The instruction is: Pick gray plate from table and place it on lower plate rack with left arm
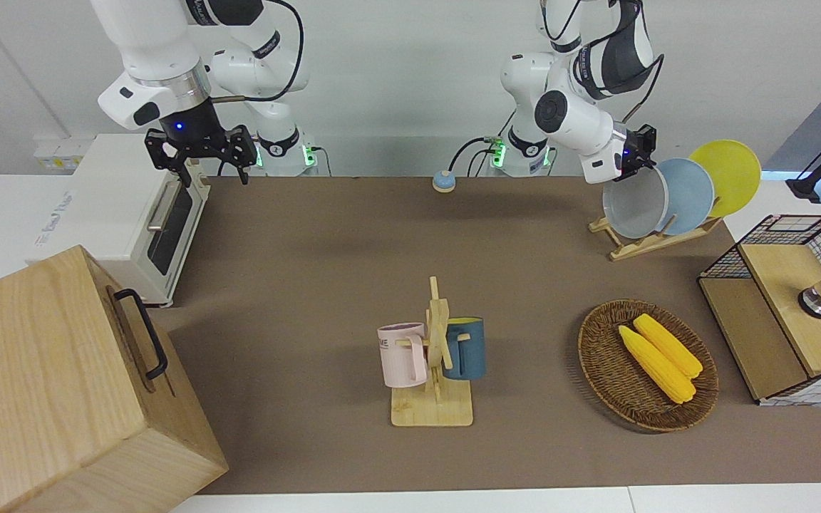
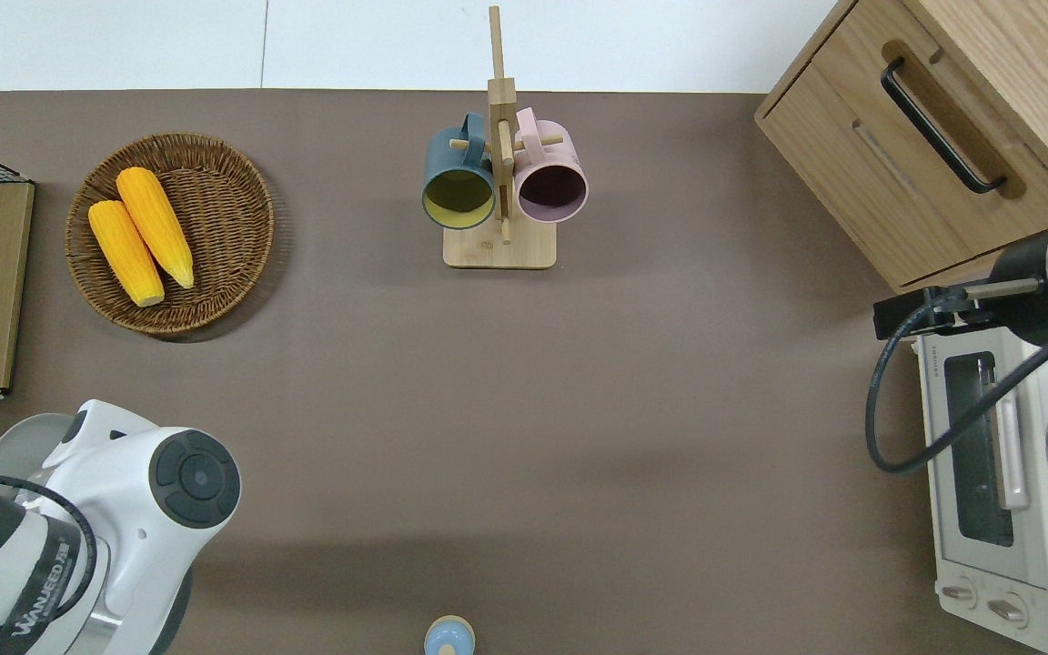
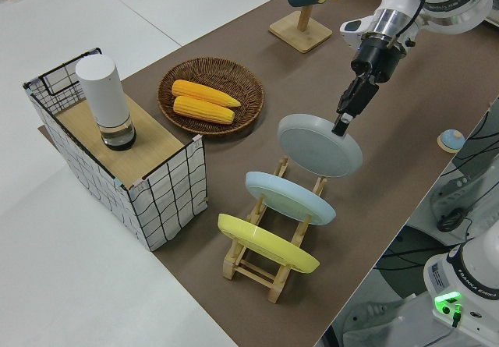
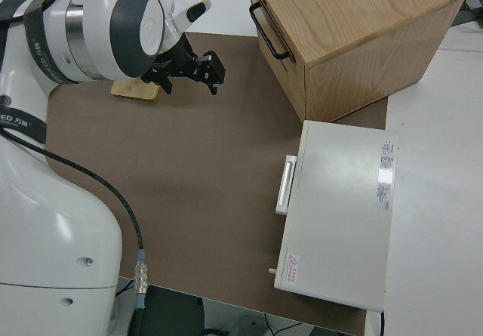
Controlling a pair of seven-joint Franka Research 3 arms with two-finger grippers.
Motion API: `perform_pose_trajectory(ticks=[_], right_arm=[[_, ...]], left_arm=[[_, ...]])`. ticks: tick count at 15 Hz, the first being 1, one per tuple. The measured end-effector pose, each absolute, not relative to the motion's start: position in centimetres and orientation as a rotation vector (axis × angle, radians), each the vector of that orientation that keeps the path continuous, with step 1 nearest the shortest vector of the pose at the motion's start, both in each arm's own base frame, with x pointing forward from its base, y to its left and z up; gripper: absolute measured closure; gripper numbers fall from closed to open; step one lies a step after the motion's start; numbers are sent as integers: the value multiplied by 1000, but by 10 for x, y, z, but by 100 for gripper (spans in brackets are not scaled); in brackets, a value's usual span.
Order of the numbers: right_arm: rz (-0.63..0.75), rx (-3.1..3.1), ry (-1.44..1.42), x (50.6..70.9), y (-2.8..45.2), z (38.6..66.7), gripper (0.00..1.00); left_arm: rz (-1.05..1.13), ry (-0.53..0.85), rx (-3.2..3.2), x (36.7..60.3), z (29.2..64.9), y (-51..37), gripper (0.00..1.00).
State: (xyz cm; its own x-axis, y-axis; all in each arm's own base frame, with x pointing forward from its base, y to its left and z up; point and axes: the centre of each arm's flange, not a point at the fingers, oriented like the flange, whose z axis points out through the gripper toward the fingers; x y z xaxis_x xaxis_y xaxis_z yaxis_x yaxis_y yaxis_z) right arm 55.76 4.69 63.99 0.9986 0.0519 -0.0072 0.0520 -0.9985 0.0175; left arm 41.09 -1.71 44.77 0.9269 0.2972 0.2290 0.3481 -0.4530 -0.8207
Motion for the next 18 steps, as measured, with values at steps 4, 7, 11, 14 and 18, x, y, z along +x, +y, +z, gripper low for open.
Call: perform_pose_trajectory(ticks=[4, 7, 11, 14, 18], right_arm=[[-11, 3123, 81, 558, 47, 640, 1], [-11, 3123, 81, 558, 47, 640, 1], [-11, 3123, 81, 558, 47, 640, 1], [-11, 3123, 81, 558, 47, 640, 1], [-11, 3123, 81, 558, 47, 640, 1]], left_arm=[[-83, -470, -2073, 410, 437, -13, 99], [-84, -476, -2073, 408, 429, -11, 99], [-81, -476, -2068, 410, 423, -5, 99], [-79, -481, -2069, 414, 414, -1, 99], [-81, -481, -2057, 418, 400, -2, 99]])
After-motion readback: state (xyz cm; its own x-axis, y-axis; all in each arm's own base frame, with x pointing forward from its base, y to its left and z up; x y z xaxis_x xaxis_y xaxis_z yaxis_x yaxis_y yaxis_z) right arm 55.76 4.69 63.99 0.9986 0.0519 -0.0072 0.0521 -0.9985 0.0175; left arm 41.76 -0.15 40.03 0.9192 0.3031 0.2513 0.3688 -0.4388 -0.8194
